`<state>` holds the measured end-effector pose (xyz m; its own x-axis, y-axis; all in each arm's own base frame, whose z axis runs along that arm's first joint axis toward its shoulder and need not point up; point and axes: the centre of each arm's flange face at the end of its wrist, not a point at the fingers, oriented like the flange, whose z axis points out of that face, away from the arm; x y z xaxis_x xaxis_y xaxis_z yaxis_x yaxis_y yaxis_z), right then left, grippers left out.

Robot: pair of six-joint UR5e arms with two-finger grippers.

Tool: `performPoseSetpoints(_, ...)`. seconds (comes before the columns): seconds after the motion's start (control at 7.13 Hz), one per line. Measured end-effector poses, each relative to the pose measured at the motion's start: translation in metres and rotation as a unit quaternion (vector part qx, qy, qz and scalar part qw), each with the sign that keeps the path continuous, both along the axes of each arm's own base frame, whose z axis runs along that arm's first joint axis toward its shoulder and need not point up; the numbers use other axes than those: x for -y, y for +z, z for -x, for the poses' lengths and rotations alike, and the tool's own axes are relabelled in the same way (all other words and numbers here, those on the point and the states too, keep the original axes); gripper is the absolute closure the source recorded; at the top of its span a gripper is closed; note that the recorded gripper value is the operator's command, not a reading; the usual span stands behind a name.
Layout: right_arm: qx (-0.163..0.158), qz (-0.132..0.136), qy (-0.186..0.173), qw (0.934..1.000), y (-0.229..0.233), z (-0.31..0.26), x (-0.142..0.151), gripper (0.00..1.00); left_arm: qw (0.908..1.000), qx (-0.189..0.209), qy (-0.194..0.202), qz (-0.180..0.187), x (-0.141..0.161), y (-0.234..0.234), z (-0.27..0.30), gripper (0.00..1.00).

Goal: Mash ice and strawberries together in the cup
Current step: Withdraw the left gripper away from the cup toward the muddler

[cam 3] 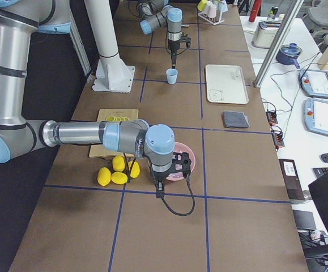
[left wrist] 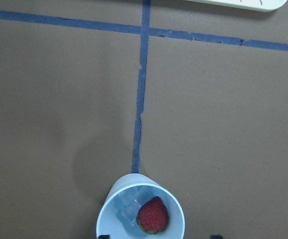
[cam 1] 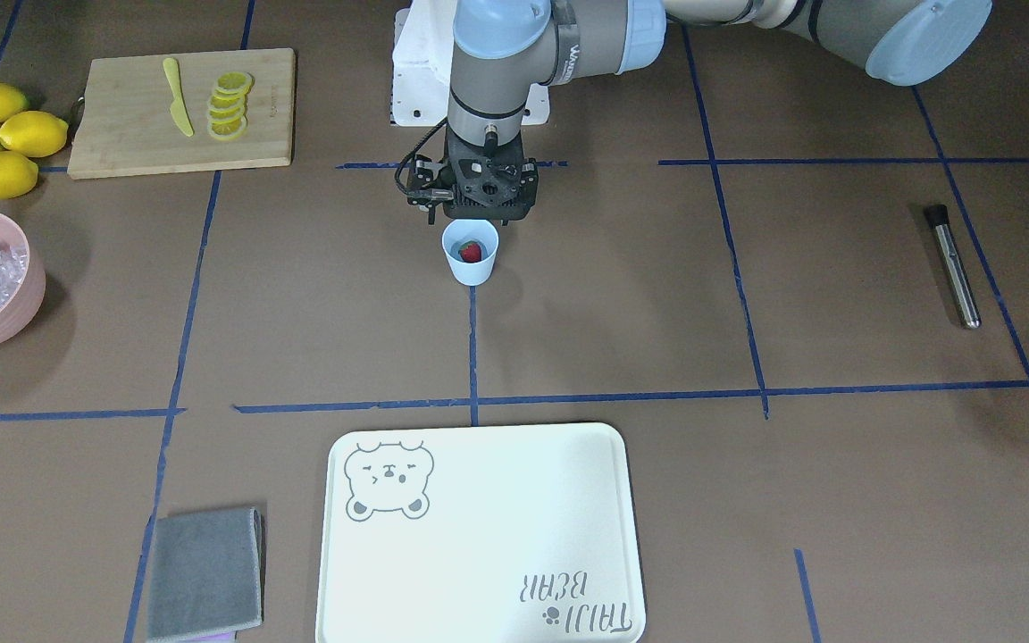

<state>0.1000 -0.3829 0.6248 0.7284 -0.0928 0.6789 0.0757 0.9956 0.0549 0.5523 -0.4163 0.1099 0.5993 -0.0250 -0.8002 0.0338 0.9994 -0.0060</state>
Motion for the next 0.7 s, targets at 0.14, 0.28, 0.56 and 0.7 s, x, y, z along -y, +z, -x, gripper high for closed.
performPoseSetpoints(0.14, 0.000, 0.000, 0.000, 1.0000, 0.000, 0.000, 0.000, 0.00, 0.9997, 0.009, 0.020, -0.010, 0.005, 0.018, 0.012, 0.00)
performPoseSetpoints(0.28, 0.000, 0.001, 0.001, 1.0000, 0.000, 0.000, 0.000, 0.00, 0.9985, 0.019, 0.042, -0.027, 0.018, 0.048, 0.040, 0.00)
performPoseSetpoints(0.56, 0.001, 0.004, 0.003, 1.0000, 0.000, 0.001, 0.000, 0.00, 0.9942, 0.026, 0.083, -0.063, 0.056, 0.130, 0.151, 0.00)
performPoseSetpoints(0.7, 0.001, 0.004, 0.004, 1.0000, 0.000, 0.001, 0.000, 0.00, 0.9919, 0.027, 0.098, -0.076, 0.073, 0.172, 0.212, 0.00)
